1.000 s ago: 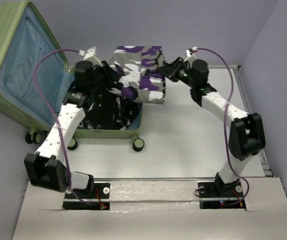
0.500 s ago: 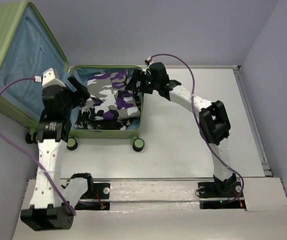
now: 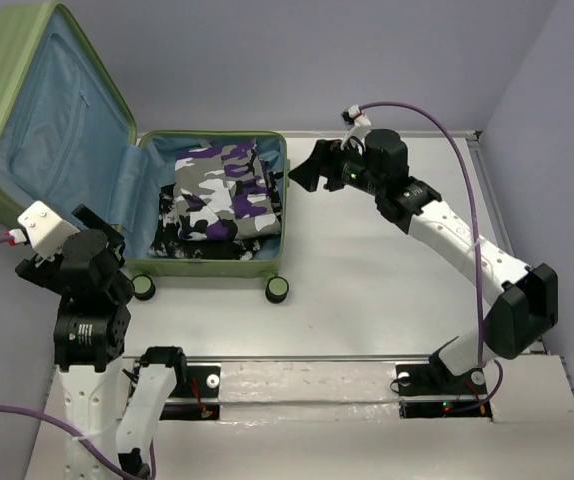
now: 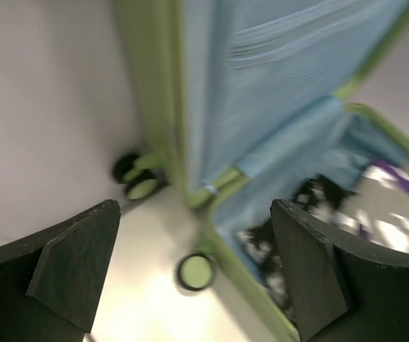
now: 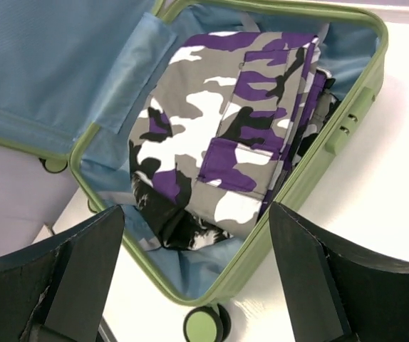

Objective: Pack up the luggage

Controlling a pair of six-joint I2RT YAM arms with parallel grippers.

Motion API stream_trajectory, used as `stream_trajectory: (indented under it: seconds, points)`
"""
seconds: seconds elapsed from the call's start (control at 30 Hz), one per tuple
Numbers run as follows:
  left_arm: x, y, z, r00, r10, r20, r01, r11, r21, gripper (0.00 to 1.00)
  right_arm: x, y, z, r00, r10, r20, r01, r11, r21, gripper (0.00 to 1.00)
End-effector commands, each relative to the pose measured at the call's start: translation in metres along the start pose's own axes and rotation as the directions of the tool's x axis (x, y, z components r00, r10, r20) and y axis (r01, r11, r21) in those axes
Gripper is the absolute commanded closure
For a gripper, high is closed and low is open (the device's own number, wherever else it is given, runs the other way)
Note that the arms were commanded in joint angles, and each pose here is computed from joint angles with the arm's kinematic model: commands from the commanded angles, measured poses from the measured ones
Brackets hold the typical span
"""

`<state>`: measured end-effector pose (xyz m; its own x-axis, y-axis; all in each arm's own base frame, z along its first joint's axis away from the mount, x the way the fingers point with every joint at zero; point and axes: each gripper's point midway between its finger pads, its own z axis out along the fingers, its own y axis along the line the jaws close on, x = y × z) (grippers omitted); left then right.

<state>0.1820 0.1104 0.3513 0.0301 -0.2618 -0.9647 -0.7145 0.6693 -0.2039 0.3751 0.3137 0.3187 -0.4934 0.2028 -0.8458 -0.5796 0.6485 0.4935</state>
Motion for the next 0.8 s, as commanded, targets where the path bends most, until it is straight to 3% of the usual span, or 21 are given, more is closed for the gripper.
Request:
stream_trajectory:
  seconds: [0.0, 0.1, 0.37, 0.4, 0.5, 0.53, 0.57, 0.67, 0.7, 0.73, 0.77]
  points:
    - [-0.029, 0.051, 0.007, 0.983, 0.104, 0.153, -0.039, 0.925, -0.378, 0.07, 0.036, 0.004, -0.007, 0.998, -0.035, -0.060, 0.030, 0.996, -0.085, 0.11]
    - [-0.037, 0.039, 0.030, 0.965, 0.245, 0.097, -0.164, 0.847, -0.505, 0.08, 0.051, 0.002, -0.013, 0.995, -0.063, -0.081, 0.054, 0.993, -0.101, 0.09]
    - [-0.047, 0.015, 0.082, 0.957, 0.290, 0.010, -0.229, 0.776, -0.588, 0.22, 0.081, -0.004, -0.023, 0.989, -0.083, -0.125, 0.067, 0.989, -0.128, 0.07]
    - [-0.045, 0.013, 0.088, 0.957, 0.291, -0.002, -0.237, 0.775, -0.586, 0.26, 0.084, -0.005, -0.023, 0.988, -0.083, -0.130, 0.067, 0.989, -0.128, 0.07]
    - [-0.047, 0.001, 0.098, 0.967, 0.255, -0.001, -0.213, 0.804, -0.555, 0.66, 0.093, -0.009, -0.022, 0.987, -0.075, -0.145, 0.056, 0.990, -0.129, 0.07]
    - [-0.053, 0.000, 0.095, 0.972, 0.235, 0.016, -0.189, 0.817, -0.545, 0.84, 0.095, -0.010, -0.020, 0.986, -0.069, -0.150, 0.050, 0.991, -0.127, 0.07]
    - [-0.053, -0.003, 0.095, 0.975, 0.223, 0.018, -0.181, 0.836, -0.518, 0.93, 0.097, -0.011, -0.018, 0.986, -0.066, -0.155, 0.046, 0.991, -0.126, 0.07]
    - [-0.047, -0.021, 0.084, 0.964, 0.265, 0.021, -0.232, 0.879, -0.416, 0.94, 0.100, -0.013, -0.013, 0.985, -0.052, -0.166, 0.031, 0.992, -0.125, 0.07]
    - [-0.052, -0.035, 0.081, 0.965, 0.252, 0.078, -0.206, 0.904, -0.374, 0.94, 0.100, -0.014, -0.012, 0.985, -0.050, -0.165, 0.030, 0.992, -0.124, 0.07]
    - [-0.035, -0.056, 0.059, 0.920, 0.385, 0.077, -0.353, 0.897, -0.265, 0.94, 0.098, -0.014, -0.010, 0.985, -0.045, -0.164, 0.025, 0.992, -0.120, 0.07]
    - [-0.030, -0.072, 0.048, 0.935, 0.330, 0.132, -0.303, 0.934, -0.188, 0.94, 0.098, -0.014, -0.010, 0.986, -0.043, -0.163, 0.024, 0.993, -0.117, 0.07]
